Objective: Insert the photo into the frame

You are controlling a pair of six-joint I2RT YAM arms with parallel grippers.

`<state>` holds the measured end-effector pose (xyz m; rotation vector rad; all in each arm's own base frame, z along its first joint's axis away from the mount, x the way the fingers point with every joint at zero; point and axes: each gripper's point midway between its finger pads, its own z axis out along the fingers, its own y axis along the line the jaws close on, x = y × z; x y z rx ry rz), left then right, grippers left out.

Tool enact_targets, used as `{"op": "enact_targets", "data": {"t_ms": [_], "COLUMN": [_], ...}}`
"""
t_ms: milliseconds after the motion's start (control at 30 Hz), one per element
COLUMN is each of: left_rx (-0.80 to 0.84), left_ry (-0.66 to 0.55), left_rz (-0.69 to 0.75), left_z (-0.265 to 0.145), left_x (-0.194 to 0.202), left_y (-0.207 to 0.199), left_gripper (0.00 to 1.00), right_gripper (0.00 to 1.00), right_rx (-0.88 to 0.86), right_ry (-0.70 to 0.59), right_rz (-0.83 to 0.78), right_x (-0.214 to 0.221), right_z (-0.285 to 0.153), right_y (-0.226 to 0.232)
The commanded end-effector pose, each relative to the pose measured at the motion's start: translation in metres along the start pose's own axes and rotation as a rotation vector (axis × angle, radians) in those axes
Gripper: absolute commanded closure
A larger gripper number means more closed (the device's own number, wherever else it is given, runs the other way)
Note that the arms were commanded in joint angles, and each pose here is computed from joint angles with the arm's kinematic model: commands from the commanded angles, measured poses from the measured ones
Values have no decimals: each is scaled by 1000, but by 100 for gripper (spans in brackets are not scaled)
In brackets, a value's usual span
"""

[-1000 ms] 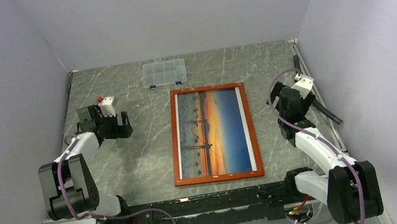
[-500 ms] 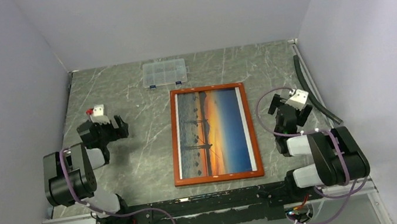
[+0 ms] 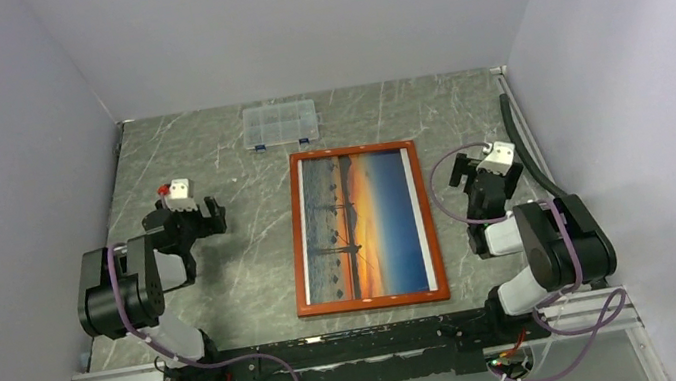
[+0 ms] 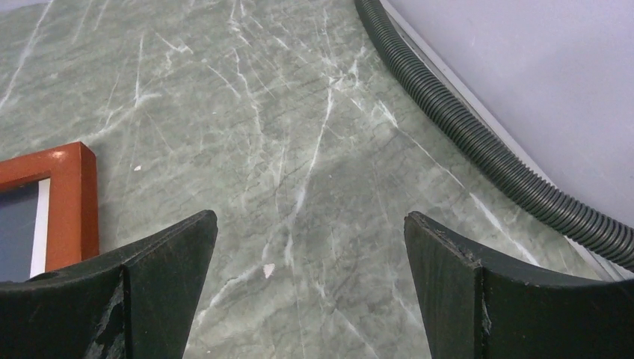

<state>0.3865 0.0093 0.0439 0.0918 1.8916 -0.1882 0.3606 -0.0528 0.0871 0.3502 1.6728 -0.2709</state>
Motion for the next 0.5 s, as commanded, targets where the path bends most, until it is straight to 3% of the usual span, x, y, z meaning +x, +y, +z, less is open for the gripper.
{"op": "enact_targets", "data": {"t_ms": [0, 467], "left_rx": [-14, -16], "left_ry": [-47, -56], "left_rz": [27, 25], "left_z": [3, 4], "left_x": [-15, -16], "left_y": [3, 3], "left_gripper": [5, 5], "right_gripper": [0, 0], "right_rx": [-25, -32], "right_ry": [-47, -35], "right_rz": [10, 6], "right_x": [-13, -11], "right_z": [2, 3], "right_y": [4, 6]}}
